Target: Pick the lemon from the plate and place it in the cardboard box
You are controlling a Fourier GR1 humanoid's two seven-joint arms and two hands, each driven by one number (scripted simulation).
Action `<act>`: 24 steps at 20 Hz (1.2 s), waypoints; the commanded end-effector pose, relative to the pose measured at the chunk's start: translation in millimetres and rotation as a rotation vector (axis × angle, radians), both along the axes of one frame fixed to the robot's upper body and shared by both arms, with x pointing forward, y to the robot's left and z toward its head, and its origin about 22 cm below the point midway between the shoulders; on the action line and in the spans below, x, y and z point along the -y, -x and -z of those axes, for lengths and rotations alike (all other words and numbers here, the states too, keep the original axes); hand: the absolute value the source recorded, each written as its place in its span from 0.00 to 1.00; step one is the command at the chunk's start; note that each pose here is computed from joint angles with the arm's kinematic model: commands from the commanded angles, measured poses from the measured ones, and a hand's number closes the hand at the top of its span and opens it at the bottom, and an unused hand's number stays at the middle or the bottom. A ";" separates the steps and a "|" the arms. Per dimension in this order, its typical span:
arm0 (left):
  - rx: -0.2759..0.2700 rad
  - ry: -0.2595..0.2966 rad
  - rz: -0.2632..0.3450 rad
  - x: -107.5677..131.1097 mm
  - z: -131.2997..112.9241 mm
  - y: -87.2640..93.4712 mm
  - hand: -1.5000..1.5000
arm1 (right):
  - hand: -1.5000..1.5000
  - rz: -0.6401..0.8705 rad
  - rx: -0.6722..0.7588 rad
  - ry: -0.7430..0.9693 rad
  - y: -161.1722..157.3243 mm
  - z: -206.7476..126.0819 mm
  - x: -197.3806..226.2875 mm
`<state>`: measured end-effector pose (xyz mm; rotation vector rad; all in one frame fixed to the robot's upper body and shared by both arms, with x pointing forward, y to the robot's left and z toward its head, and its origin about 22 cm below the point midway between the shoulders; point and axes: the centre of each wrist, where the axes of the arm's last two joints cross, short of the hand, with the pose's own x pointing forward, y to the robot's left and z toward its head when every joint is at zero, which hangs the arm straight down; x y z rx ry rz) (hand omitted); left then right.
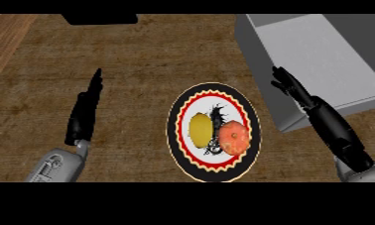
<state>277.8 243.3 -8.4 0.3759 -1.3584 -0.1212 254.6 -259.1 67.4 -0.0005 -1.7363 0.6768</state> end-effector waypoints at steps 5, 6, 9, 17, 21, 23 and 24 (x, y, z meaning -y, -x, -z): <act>0.283 -0.114 0.311 -10.3 -69.6 -17.3 0.50 | 0.00 0.284 0.289 -0.201 2.1 -83.9 -7.0; 0.311 -0.131 0.361 -8.9 -73.2 -19.0 0.50 | 0.00 0.341 0.345 -0.238 0.1 -100.1 -6.5; 0.292 -0.063 0.431 -15.5 -74.2 -16.1 0.50 | 0.00 0.474 0.233 0.069 19.8 -84.2 -0.5; 0.317 -0.075 0.487 -30.4 -60.8 -10.7 0.50 | 0.00 0.279 0.385 0.376 56.6 -78.7 -40.2; 0.322 -0.057 0.498 -26.7 -63.2 -3.9 0.50 | 0.00 0.244 0.312 0.529 57.5 -85.6 -60.2; 0.329 -0.055 0.514 -36.4 -76.5 -7.1 0.50 | 0.00 0.227 0.251 0.670 60.1 -95.2 -64.6; 0.324 -0.071 0.493 -22.9 -75.3 -21.5 0.50 | 0.00 0.187 0.208 0.747 54.6 -95.6 -61.4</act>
